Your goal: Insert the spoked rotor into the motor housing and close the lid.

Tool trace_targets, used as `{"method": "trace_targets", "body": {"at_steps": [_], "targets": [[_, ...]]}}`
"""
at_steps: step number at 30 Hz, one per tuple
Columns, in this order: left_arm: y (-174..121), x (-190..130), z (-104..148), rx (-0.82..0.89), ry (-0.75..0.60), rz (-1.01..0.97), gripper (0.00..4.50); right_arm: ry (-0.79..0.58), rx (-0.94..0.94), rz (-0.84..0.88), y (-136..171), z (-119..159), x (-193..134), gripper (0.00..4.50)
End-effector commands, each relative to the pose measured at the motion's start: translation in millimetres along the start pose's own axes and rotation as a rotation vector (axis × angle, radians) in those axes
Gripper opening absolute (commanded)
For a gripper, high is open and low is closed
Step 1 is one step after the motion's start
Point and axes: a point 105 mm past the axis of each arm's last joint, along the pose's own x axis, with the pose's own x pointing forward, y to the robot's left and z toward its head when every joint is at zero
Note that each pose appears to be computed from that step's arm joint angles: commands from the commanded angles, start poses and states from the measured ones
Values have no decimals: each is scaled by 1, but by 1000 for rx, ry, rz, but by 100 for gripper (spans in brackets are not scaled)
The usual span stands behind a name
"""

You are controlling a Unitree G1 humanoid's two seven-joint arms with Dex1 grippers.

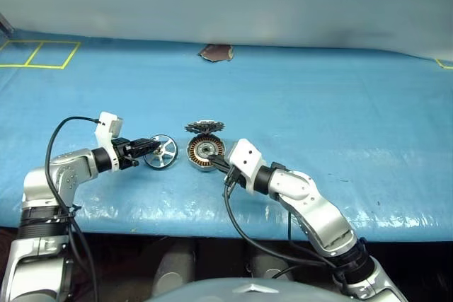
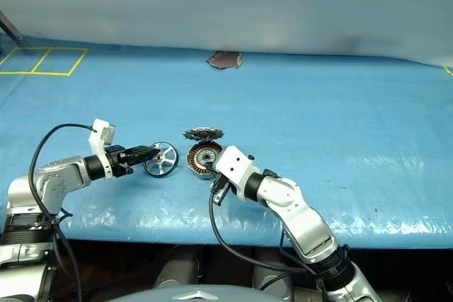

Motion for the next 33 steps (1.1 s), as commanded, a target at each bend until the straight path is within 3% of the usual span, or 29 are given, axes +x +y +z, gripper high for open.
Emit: {"method": "trace_targets", "body": {"at_steps": [1, 8, 13, 17, 20, 33], "targets": [[-3, -9, 12, 61, 2, -7, 150, -28, -8, -35, -7, 5, -5, 0], [8, -10, -8, 194, 161, 58, 150, -27, -5, -51, -9, 4, -6, 0], [9, -9, -5, 233, 167, 60, 150, -27, -10, -48, -8, 4, -5, 0], [10, -7, -4, 244, 157, 59, 233, -27, -10, -48, -8, 4, -5, 0], [10, -7, -5, 233, 164, 63, 333, -26, -12, -50, -8, 4, -5, 0], [12, -6, -22, 274, 261, 63, 333, -28, -12, -52, -8, 4, -4, 0]]}}
